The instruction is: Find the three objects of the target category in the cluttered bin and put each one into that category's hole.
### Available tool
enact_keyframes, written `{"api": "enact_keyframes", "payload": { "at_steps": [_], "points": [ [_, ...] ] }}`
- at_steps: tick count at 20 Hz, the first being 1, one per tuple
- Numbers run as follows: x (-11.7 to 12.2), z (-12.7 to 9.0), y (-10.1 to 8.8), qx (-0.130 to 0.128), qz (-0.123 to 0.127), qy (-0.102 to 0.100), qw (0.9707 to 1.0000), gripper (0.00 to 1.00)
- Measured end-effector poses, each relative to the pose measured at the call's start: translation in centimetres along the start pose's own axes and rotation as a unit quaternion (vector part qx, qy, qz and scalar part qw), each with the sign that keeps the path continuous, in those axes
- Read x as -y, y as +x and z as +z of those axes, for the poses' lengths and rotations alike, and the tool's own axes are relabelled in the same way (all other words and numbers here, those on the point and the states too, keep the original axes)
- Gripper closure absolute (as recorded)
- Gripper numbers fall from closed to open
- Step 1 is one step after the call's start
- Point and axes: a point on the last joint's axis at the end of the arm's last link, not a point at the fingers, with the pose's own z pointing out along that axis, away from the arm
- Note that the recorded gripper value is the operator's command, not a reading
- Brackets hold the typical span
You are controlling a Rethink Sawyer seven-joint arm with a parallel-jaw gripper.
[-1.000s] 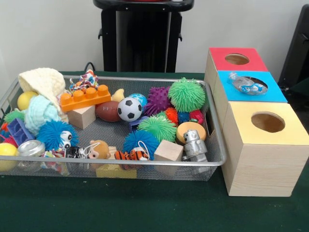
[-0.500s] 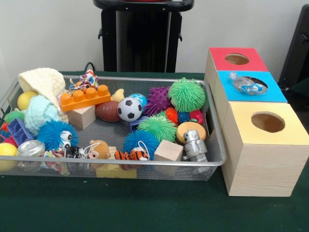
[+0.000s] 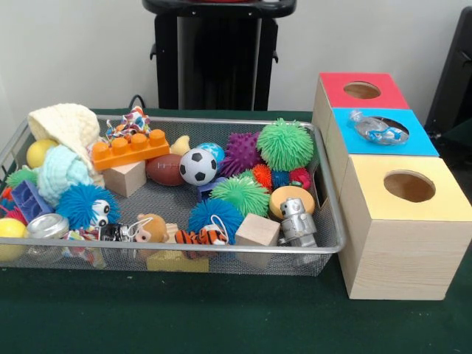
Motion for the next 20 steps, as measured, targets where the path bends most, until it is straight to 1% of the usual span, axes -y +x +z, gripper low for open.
{"api": "enact_keyframes", "payload": {
  "at_steps": [1, 2, 4, 7, 8, 9, 12, 13, 14, 16, 17, 20],
  "points": [
    [-0.1, 0.1, -0.1, 0.005, -0.001, 0.005, 1.0000, 1.00],
    [-0.2, 0.4, -0.4, 0.013, -0.002, 0.014, 0.9998, 1.00],
    [-0.6, 1.3, -0.9, 0.040, -0.003, 0.038, 0.9985, 1.00],
    [-1.0, 2.6, -1.3, 0.064, -0.002, 0.054, 0.9965, 1.00],
    [-1.1, 2.9, -1.3, 0.068, -0.002, 0.056, 0.9961, 1.00],
    [-1.1, 3.0, -1.3, 0.069, -0.002, 0.056, 0.9960, 1.00],
    [-1.3, 4.3, -1.5, 0.076, -0.001, 0.052, 0.9958, 1.00],
    [-1.4, 4.7, -1.6, 0.077, -0.001, 0.048, 0.9959, 1.00],
    [-1.5, 5.4, -1.6, 0.076, -0.001, 0.041, 0.9963, 1.00],
    [-1.6, 5.7, -1.6, 0.075, -0.001, 0.037, 0.9965, 1.00],
    [-1.6, 6.3, -1.4, 0.074, 0.002, 0.033, 0.9967, 1.00],
    [-1.6, 6.7, -1.0, 0.072, 0.005, 0.032, 0.9969, 1.00]
  ]
}}
